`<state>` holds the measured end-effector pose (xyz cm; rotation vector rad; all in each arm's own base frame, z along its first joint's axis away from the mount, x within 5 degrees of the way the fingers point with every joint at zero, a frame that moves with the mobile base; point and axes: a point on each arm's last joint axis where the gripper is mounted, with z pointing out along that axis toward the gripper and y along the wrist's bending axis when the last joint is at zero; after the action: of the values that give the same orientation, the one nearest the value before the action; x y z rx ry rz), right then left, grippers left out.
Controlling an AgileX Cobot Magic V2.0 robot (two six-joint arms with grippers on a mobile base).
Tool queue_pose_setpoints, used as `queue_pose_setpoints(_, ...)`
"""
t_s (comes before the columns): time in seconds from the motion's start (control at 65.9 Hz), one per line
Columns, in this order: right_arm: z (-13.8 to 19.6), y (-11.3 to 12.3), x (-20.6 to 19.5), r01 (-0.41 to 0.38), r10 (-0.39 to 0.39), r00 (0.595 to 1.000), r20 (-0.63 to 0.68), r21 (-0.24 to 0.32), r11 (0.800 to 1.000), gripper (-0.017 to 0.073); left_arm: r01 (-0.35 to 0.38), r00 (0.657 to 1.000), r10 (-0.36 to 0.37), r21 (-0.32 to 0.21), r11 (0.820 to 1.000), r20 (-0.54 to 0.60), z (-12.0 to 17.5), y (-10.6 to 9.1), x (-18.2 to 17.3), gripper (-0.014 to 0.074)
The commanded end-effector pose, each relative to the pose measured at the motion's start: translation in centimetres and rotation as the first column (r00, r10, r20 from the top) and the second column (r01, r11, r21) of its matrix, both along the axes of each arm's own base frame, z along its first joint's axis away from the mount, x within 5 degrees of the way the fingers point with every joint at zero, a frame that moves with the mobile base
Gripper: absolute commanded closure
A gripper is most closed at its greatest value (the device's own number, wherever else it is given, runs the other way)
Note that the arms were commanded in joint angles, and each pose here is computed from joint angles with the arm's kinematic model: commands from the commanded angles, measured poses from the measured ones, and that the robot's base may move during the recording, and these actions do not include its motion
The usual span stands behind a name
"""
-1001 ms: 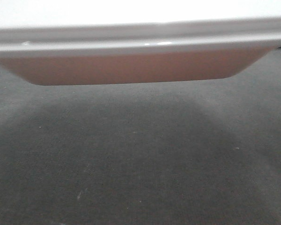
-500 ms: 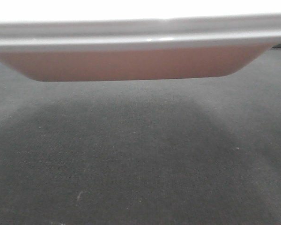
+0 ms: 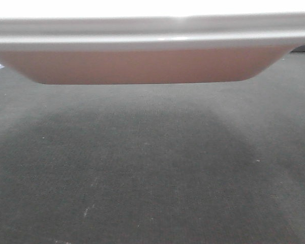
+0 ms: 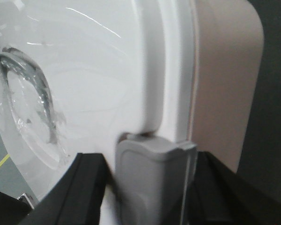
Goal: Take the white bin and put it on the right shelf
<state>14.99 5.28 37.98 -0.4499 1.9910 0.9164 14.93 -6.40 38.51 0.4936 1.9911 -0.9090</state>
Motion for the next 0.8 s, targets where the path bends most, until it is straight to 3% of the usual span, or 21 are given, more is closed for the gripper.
queue_pose_setpoints(0.0,2.09,1.24,-1.52,-0.144,0.138,0.989,0.046,0.155,0.977,0.0253,0.084,0.996,-0.076,-0.183,0.98,0.049,2.52,-1.05,-1.14,0.0344)
queue_pose_setpoints(0.788,2.09,1.25,-1.52,-0.144,0.139,0.989,0.046,0.155,0.977,0.0253,0.084,0.996,-0.076,-0.183,0.98,0.049,2.52,-1.05,-1.14,0.0344)
